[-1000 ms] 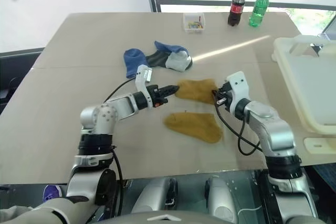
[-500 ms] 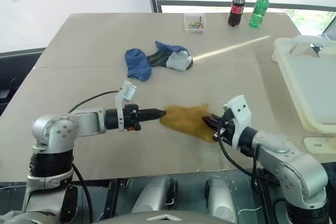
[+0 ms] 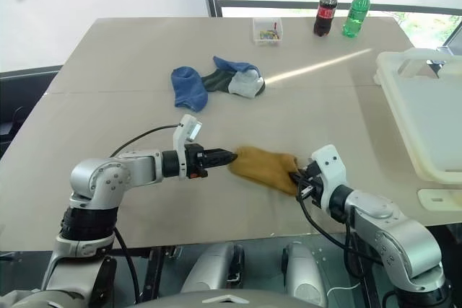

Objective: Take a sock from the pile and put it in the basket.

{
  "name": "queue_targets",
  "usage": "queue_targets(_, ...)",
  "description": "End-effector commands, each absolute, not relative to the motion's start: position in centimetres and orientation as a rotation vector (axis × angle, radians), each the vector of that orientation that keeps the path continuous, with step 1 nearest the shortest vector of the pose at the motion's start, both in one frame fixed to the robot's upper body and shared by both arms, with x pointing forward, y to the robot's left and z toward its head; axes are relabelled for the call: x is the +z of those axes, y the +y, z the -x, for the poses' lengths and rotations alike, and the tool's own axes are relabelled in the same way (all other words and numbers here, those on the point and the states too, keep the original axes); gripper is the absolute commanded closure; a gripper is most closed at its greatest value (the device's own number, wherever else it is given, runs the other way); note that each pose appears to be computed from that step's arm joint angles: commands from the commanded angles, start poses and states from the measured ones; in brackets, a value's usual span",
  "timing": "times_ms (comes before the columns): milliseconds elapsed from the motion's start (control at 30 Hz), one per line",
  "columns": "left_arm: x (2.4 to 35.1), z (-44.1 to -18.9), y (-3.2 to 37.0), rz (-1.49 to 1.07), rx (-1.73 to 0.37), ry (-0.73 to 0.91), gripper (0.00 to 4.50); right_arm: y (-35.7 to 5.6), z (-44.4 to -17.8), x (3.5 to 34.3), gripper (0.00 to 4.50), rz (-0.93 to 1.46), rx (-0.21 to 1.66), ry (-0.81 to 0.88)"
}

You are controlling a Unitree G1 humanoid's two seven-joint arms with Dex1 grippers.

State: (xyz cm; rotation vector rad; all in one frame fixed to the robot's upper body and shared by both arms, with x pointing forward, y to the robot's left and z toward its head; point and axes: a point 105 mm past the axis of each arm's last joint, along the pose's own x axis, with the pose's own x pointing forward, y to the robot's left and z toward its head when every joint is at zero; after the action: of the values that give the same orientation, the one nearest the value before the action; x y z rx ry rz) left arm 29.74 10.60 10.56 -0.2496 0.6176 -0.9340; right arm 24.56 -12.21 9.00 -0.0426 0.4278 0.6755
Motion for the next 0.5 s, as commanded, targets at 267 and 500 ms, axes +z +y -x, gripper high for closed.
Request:
queue_targets(267, 11.3, -29.9, 11.5, 0.251, -0.959, 0.581, 0.0, -13.1, -25.7, 11.7, 2.54, 0.165, 0.676, 0.258)
queue_targets(500, 11.9, -29.6, 12.5, 0.25, -0.99, 0.568, 0.0, -13.5, -24.9, 14.6, 2.34, 0.173, 0.755, 0.129)
